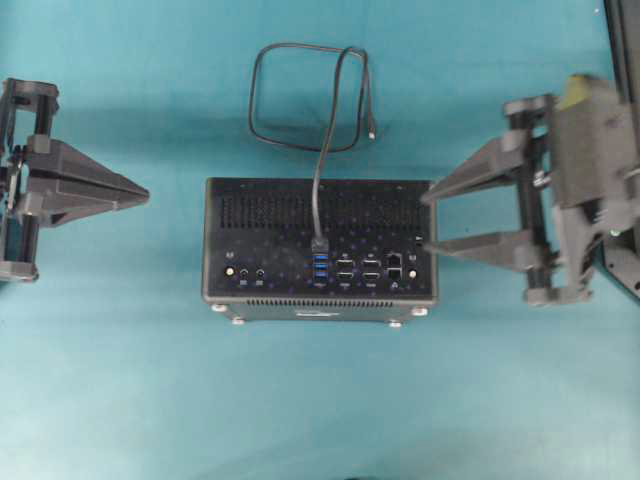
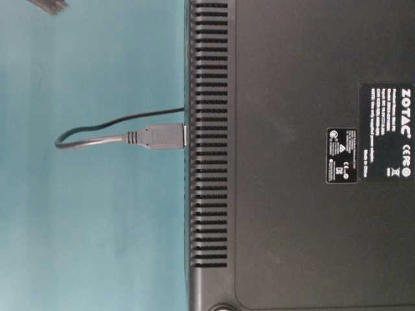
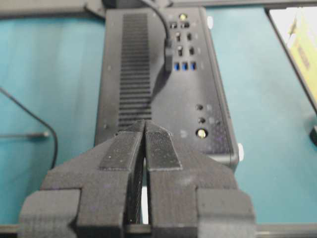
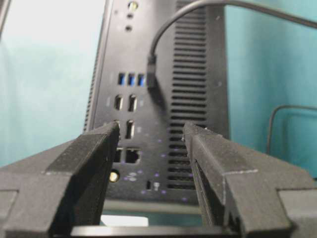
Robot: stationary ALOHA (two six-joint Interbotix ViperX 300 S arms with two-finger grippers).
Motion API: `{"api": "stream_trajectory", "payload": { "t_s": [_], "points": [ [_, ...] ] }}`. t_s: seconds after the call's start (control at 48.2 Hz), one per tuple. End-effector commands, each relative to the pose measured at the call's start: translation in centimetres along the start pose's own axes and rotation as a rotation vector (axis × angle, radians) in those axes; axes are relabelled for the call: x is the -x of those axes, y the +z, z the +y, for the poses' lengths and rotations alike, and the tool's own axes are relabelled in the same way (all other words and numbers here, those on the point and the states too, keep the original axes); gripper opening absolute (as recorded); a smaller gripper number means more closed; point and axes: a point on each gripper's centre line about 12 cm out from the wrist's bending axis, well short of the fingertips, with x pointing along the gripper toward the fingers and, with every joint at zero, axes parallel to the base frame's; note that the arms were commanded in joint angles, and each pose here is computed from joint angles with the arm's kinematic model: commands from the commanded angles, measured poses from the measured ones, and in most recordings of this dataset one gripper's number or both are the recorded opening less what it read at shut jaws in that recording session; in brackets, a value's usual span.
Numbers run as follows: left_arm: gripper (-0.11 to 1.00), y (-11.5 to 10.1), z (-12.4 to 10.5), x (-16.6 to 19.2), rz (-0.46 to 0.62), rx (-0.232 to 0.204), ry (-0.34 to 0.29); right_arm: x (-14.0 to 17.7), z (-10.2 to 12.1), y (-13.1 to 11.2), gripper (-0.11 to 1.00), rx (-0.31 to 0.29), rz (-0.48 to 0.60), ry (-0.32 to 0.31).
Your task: Insert the USB into the PC box with both arms.
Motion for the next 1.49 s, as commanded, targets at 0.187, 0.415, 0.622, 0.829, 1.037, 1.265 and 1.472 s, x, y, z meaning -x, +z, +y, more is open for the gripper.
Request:
{"api": "stream_trajectory", "payload": {
  "t_s": [0.187,0.415,0.622,0.829,1.037,1.265,1.472],
  "points": [
    [0.0,1.2,0.0,0.2,-0.049,-0.007,-0.001,2.1,-0.7,-0.1,0.61,-0.033,-0.08,0.002],
    [0.0,0.9,-0.6,0.5,-0.047,-0.011,-0.025,2.9,-0.8,-1.0,0.61,-0.053,-0.09,0.012],
    [0.0,0.9,-0.6,0.4,-0.046,-0.013,-0.025,3.6,-1.0,-2.0,0.6,-0.145,-0.117,0.023],
    [0.0,0.8,-0.6,0.4,-0.046,-0.01,-0.025,4.3,-1.0,-2.9,0.6,-0.161,-0.166,0.041],
    [0.0,1.0,-0.6,0.4,-0.05,-0.01,-0.025,5.1,-1.2,-3.0,0.6,-0.165,-0.227,0.054],
    [0.0,1.1,-0.6,0.4,-0.05,-0.01,-0.025,4.9,-1.3,-3.5,0.6,-0.165,-0.215,0.049],
    [0.0,1.0,-0.6,0.3,-0.047,-0.011,-0.025,4.8,-1.3,-3.8,0.6,-0.166,-0.205,0.047]
  ]
}}
